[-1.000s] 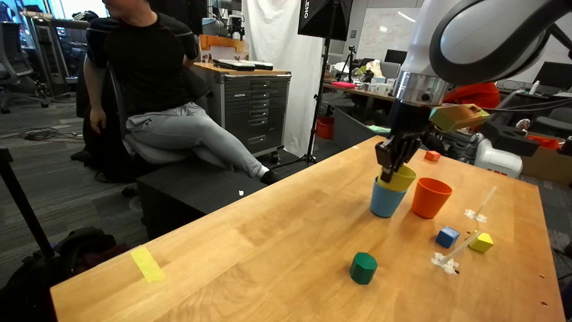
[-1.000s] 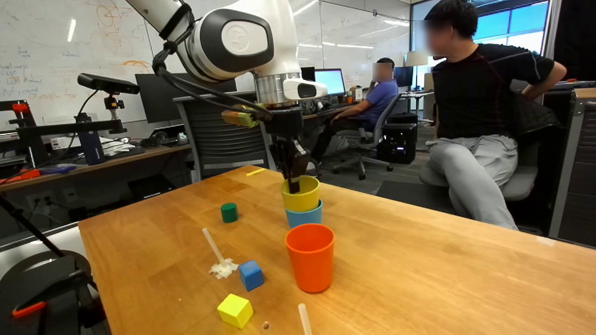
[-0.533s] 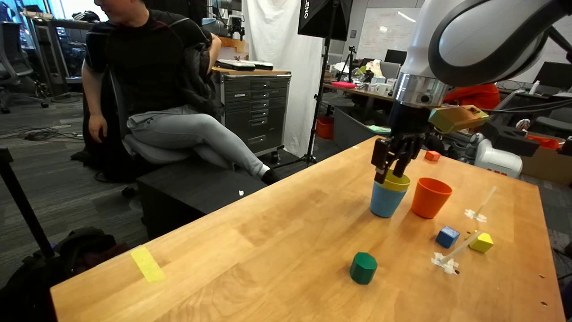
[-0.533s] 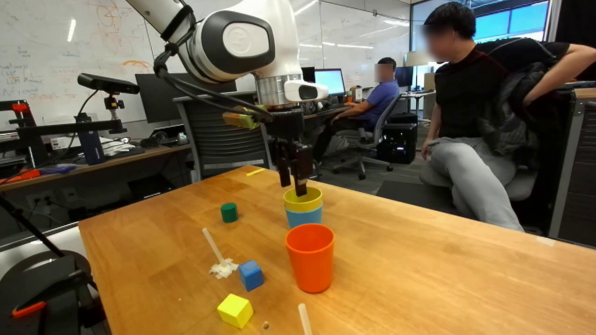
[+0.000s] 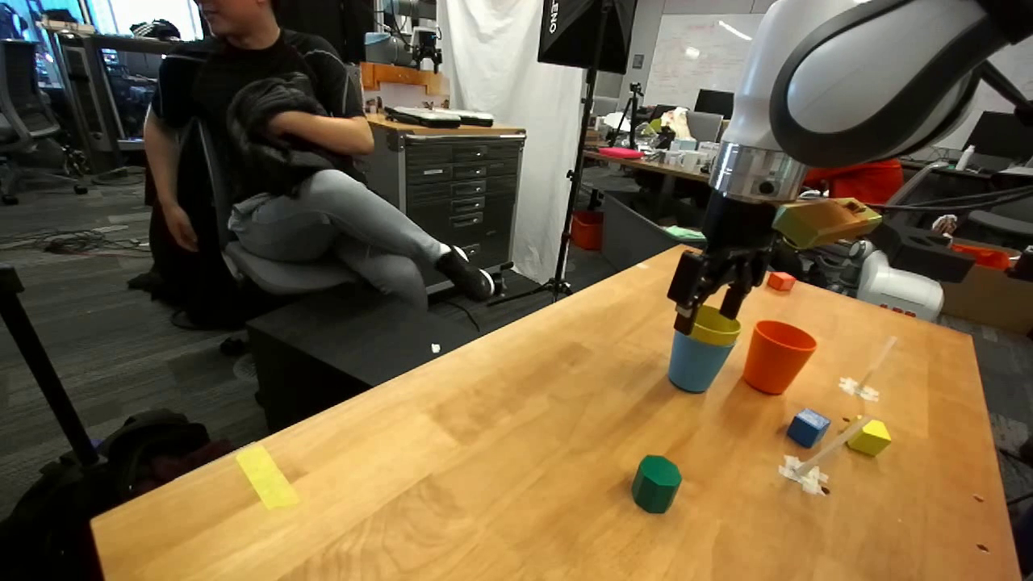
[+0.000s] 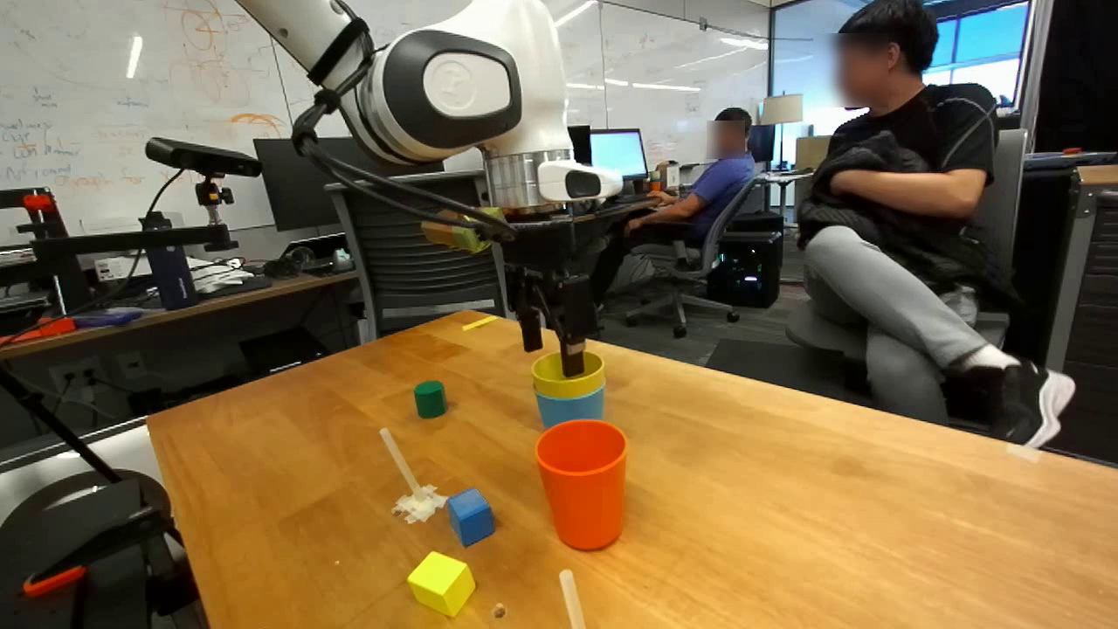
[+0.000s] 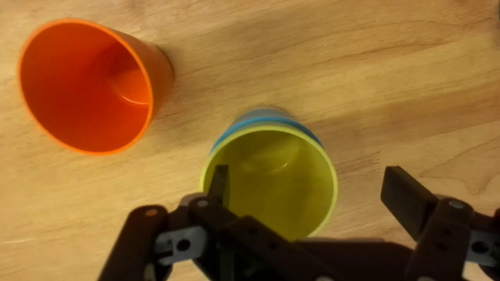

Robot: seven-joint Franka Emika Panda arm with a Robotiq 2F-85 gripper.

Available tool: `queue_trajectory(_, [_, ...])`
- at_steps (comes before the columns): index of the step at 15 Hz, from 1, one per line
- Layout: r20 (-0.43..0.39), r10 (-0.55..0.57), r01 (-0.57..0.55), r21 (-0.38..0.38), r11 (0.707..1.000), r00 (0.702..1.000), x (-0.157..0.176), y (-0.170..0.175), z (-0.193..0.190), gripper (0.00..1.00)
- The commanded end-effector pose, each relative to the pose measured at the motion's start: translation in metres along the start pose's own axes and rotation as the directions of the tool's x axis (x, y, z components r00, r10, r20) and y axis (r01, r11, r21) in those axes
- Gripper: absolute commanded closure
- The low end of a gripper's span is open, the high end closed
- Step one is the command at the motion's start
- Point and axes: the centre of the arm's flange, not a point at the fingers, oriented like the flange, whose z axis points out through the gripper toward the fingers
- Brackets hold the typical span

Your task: Stack the cups

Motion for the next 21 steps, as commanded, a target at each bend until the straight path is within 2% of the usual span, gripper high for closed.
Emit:
queue_trajectory(1, [0.001, 0.012, -0.012, -0.018, 1.000, 1.000, 0.010, 0.005, 0.010, 0.00])
queue_trajectory(2, [0.005, 0.013, -0.013, -0.020, 1.000, 1.000, 0.010, 0.006, 0.013, 0.00])
queue_trajectory(4, [0.017, 0.012, -0.012, -0.021, 1.000, 1.000, 0.011, 0.006, 0.017, 0.26])
queue_trajectory(7, [0.024, 0.011, -0.011, -0.019, 1.000, 1.000, 0.014, 0.004, 0.019, 0.51])
queue_trajectory(13, [0.027, 0.004, -0.004, -0.028, 1.000, 1.000, 0.014, 0.001, 0.022, 0.95])
queue_trajectory(14, [0.028, 0.003, -0.003, -0.030, 1.000, 1.000, 0.014, 0.001, 0.023, 1.00])
queue_trajectory(21, [0.041, 0.018, -0.017, -0.041, 0.999, 0.999, 0.015, 0.004, 0.018, 0.98])
